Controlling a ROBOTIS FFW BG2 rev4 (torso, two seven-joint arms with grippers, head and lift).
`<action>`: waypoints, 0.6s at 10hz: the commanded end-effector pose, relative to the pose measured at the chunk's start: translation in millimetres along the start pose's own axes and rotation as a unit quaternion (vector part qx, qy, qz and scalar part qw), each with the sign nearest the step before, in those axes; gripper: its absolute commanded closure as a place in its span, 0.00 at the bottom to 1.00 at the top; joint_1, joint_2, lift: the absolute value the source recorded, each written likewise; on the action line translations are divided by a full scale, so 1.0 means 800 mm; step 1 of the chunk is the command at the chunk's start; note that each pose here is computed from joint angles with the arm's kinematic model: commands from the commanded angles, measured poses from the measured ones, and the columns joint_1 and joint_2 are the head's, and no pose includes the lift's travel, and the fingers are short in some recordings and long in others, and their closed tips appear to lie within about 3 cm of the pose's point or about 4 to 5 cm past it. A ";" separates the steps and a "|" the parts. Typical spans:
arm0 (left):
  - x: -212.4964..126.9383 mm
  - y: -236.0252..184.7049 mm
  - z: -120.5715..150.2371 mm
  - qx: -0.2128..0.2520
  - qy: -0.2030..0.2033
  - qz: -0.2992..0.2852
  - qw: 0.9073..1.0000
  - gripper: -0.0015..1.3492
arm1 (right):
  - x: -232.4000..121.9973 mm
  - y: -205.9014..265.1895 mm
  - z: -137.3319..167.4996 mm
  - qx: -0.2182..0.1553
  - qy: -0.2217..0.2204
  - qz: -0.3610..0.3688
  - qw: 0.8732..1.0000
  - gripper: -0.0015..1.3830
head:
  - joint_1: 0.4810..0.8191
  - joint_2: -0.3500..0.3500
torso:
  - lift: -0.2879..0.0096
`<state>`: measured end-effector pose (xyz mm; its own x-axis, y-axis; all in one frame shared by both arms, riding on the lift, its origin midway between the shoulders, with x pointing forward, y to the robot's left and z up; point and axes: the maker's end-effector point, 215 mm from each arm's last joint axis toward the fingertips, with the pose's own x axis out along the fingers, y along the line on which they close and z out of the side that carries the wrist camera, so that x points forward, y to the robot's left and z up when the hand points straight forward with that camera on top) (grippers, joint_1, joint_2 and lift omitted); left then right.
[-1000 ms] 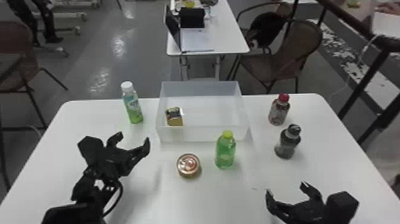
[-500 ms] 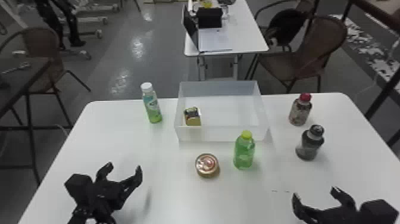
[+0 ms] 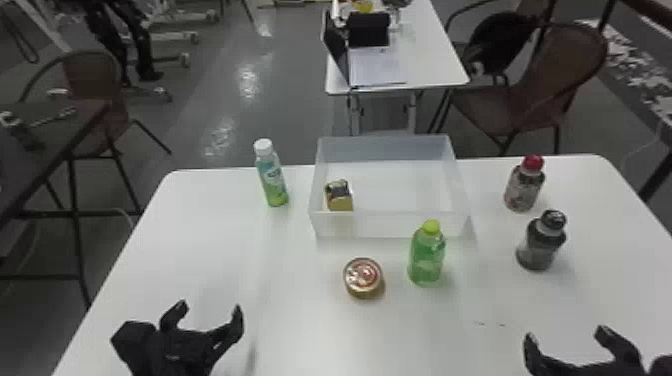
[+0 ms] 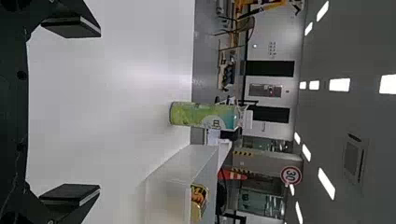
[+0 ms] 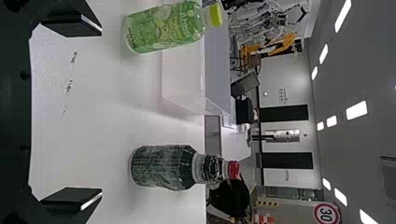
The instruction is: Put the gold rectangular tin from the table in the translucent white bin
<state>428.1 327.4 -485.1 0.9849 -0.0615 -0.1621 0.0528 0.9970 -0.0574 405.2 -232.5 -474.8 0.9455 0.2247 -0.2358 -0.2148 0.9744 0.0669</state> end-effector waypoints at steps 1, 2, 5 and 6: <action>-0.006 0.001 -0.002 -0.003 -0.002 0.003 1.000 0.09 | 0.001 -0.002 0.006 -0.003 -0.004 0.001 1.000 0.06 | 0.63 0.68 | 0.78; -0.012 0.004 -0.005 -0.006 -0.002 0.006 1.000 0.09 | 0.002 -0.003 0.009 -0.004 -0.006 0.000 1.000 0.06 | 0.63 0.68 | 0.78; -0.018 0.005 -0.005 -0.011 -0.006 0.008 1.000 0.09 | 0.004 -0.003 0.011 -0.003 -0.008 0.000 1.000 0.06 | 0.63 0.69 | 0.78; -0.018 0.005 -0.004 -0.013 -0.006 0.009 1.000 0.09 | 0.004 -0.003 0.011 -0.003 -0.008 0.000 1.000 0.06 | 0.63 0.69 | 0.78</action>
<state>414.0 332.6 -486.2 0.9875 -0.0448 -0.1511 0.0336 0.9966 -0.0758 410.8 -234.5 -467.0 0.9494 0.2237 -0.2202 -0.2156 0.9746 0.0603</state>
